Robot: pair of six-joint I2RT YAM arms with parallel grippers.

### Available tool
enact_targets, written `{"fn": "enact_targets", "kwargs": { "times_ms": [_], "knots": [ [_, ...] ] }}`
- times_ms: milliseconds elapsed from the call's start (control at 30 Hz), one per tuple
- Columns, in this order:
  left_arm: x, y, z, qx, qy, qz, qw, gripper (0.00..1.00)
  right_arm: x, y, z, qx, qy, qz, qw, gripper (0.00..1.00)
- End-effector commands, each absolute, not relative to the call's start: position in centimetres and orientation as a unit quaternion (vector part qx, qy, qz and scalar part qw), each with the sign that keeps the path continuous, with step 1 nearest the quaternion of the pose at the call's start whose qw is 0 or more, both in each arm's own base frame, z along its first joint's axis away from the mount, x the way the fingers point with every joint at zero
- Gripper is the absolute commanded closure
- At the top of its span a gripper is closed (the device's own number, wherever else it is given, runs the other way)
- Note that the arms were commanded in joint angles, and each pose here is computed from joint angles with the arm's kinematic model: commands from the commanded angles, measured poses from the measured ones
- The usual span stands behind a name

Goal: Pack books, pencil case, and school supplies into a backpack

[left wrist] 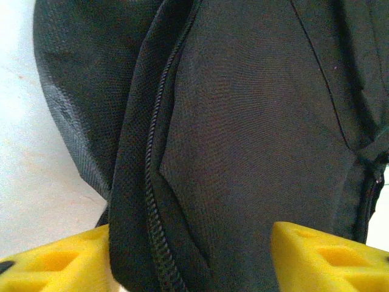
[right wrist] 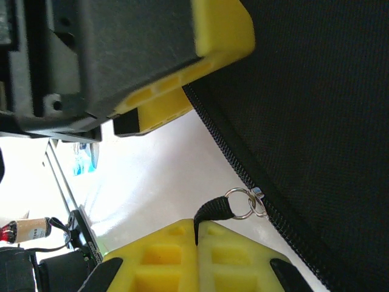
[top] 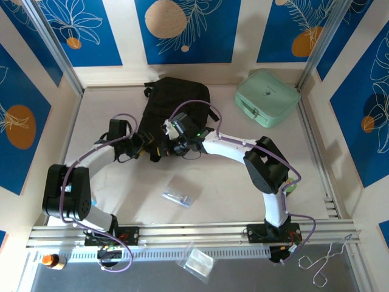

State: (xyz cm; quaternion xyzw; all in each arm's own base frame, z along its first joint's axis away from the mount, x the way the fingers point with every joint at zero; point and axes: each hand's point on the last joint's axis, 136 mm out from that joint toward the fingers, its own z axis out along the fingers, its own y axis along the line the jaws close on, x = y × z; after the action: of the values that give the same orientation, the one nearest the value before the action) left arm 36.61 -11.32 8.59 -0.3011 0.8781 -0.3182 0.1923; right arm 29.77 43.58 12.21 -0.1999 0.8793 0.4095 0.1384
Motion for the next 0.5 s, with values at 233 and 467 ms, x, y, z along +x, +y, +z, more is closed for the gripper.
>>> {"fn": "enact_targets", "kwargs": {
  "times_ms": [233,467],
  "knots": [
    [37.2,-10.2,7.8,-0.326,0.873,-0.289,0.220,0.75,29.5,41.2,13.5,-0.184,0.886,0.403,0.138,1.00],
    [37.4,-10.2,6.9,-0.307,0.884,-0.277,0.216,0.89,29.6,36.8,13.7,-0.138,0.907,0.369,0.152,1.00]
  ]
}}
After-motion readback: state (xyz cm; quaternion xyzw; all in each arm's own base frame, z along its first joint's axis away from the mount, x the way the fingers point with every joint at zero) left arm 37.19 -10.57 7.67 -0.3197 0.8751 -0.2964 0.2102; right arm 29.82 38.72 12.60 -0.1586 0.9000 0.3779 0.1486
